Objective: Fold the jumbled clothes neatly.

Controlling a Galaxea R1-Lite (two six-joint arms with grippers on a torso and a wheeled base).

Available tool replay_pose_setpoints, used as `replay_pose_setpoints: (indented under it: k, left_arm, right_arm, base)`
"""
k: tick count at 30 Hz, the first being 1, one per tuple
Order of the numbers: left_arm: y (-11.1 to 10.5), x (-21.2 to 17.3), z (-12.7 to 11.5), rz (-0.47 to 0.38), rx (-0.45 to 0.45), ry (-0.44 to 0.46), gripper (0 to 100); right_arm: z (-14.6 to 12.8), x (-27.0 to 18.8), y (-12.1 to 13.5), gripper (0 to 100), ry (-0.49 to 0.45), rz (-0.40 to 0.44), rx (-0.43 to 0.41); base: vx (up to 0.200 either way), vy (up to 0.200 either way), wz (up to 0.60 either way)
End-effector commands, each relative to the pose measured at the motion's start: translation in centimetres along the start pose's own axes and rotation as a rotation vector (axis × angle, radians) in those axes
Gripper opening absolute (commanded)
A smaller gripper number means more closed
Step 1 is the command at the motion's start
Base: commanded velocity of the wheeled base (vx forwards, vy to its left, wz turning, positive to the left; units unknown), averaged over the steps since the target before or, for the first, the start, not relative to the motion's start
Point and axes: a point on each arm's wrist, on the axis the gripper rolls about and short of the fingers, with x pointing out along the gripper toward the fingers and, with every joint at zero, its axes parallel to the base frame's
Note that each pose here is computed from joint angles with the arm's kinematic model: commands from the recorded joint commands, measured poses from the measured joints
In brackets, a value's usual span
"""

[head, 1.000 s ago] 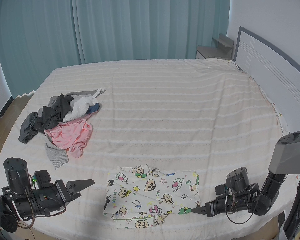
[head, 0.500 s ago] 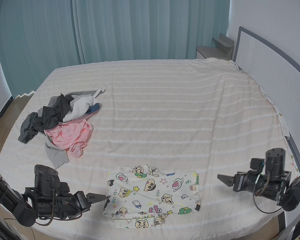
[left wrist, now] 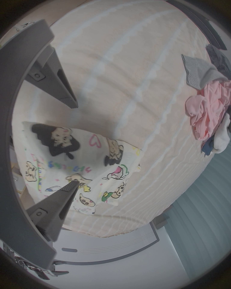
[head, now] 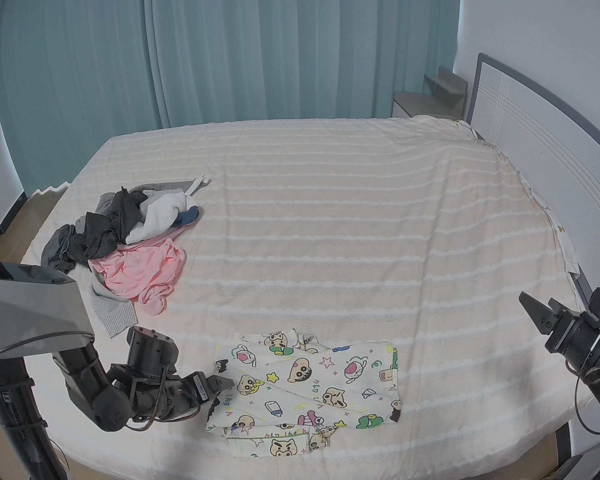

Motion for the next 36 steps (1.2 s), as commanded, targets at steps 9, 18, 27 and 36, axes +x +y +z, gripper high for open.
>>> replay_pose_setpoints:
  k: [9, 18, 27, 36]
  left_arm:
    - [-0.6, 4.0, 0.9, -0.004, 0.056, 0.010, 100]
    - [-1.4, 4.4, 0.1, -0.025, 0.113, 0.028, 100]
    - [-2.1, 4.7, -1.0, -0.023, 0.160, 0.051, 0]
    - [-0.9, 4.1, -2.1, 0.070, 0.188, 0.038, 0]
  right_arm:
    - [0.7, -1.4, -0.1, 100, -0.071, 0.011, -0.014]
    - [0.6, -1.5, -0.2, 100, -0.065, 0.010, -0.017]
    - [0.2, -1.5, -0.3, 100, -0.048, 0.007, -0.042]
    - [-0.1, -1.5, -0.3, 100, -0.029, 0.016, -0.044]
  base:
    - [0.000, 0.000, 0.00]
    - [0.000, 0.000, 0.00]
    - [0.000, 0.000, 0.00]
    - [0.000, 0.000, 0.00]
